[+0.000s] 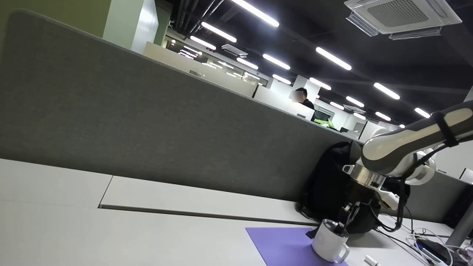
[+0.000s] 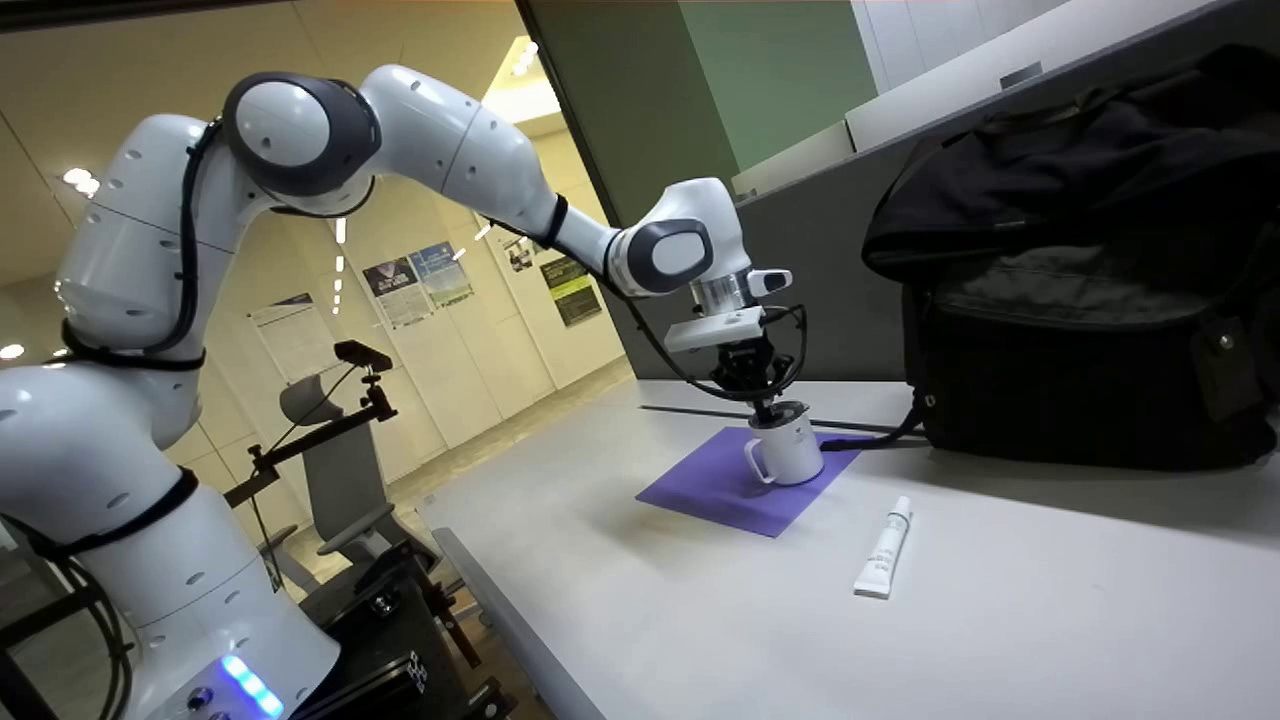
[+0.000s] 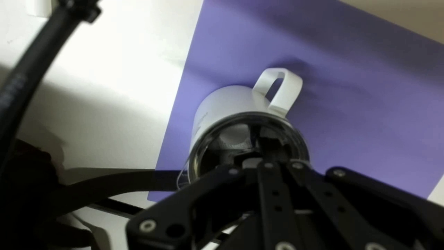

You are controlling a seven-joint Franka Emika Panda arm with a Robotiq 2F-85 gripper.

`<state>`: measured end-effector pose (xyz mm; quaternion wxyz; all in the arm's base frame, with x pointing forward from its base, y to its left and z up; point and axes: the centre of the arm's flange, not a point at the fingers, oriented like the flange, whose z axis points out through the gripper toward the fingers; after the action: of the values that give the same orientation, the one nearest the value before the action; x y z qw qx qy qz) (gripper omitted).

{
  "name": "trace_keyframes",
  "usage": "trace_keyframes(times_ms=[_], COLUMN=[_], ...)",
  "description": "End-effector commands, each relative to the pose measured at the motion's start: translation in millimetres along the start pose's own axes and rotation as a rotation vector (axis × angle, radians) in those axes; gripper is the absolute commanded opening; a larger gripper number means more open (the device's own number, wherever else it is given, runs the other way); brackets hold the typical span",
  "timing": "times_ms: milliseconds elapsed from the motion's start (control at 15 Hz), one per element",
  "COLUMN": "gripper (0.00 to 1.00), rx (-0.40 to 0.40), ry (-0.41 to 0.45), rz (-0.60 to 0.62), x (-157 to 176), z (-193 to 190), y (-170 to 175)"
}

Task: Open the coffee mug.

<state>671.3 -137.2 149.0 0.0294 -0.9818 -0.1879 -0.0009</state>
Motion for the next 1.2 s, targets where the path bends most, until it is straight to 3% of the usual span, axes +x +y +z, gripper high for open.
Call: trace_keyframes(times_ms=[0, 533, 1133], gripper=[0.01, 0.00, 0.00], rx=[0.000, 0.000, -0.073], ry=[-0.001, -0.003, 0.127], rz=[0.000, 0.000, -0.092], x=[-0.2, -0.4, 21.8], z=[-0.1, -0.1, -124.8], y=[0.1, 0.2, -33.6])
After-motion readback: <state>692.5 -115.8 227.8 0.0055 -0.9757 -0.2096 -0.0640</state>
